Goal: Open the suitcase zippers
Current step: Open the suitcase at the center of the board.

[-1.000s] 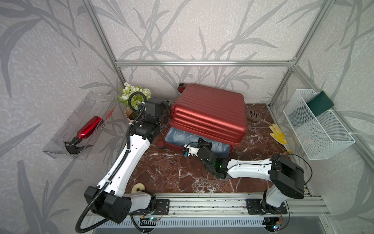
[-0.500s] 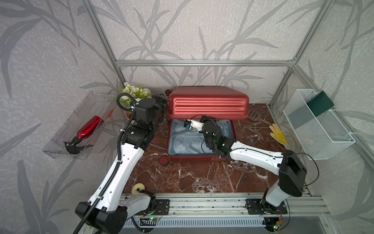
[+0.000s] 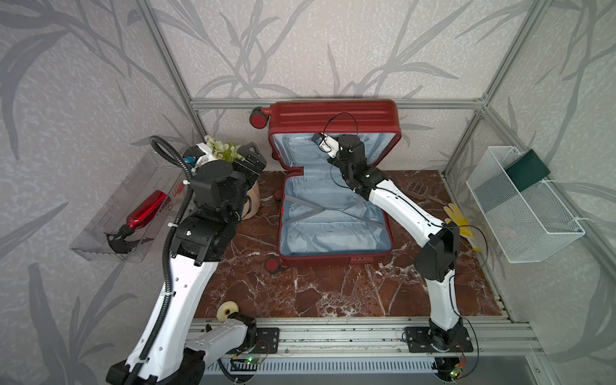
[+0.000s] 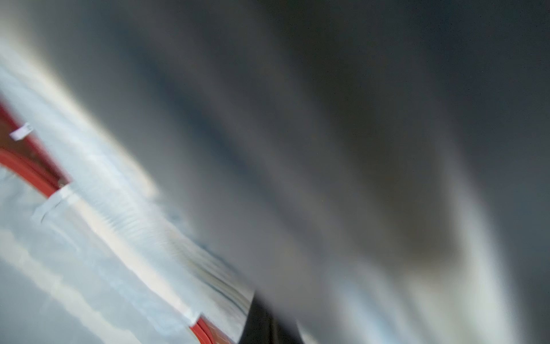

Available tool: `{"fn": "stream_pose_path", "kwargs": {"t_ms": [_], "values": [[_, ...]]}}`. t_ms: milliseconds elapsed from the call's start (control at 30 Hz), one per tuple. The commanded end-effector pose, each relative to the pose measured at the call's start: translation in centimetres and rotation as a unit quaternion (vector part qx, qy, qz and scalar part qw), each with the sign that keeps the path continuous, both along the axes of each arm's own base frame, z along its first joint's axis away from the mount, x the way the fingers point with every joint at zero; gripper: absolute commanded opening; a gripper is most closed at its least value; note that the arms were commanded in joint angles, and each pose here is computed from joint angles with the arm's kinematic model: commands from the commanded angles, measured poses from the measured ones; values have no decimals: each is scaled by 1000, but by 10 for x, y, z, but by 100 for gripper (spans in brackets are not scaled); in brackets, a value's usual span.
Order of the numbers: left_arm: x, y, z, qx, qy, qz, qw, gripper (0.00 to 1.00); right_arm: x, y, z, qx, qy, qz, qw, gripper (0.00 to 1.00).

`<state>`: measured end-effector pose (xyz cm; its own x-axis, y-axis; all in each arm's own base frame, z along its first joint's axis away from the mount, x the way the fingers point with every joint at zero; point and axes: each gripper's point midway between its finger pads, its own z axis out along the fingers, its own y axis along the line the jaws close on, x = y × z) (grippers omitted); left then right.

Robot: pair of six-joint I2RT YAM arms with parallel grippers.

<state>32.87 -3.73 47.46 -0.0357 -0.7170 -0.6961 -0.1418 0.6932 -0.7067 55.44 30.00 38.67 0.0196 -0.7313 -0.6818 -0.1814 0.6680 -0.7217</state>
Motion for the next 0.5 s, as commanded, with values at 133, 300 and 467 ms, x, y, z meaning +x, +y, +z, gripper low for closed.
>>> {"fn": "stream_pose_path", "kwargs": {"t_ms": [133, 300, 467], "values": [[2, -11, -65, 96, 88, -45, 990, 99, 14, -12, 2, 144, 57, 40, 987, 12], [8, -18, -83, 111, 115, -65, 985, 99, 26, -24, 17, 200, 50, 41, 978, 21], [6, -22, -91, 125, 124, -82, 981, 99, 56, -46, 11, 279, 57, 32, 958, 30]]}}
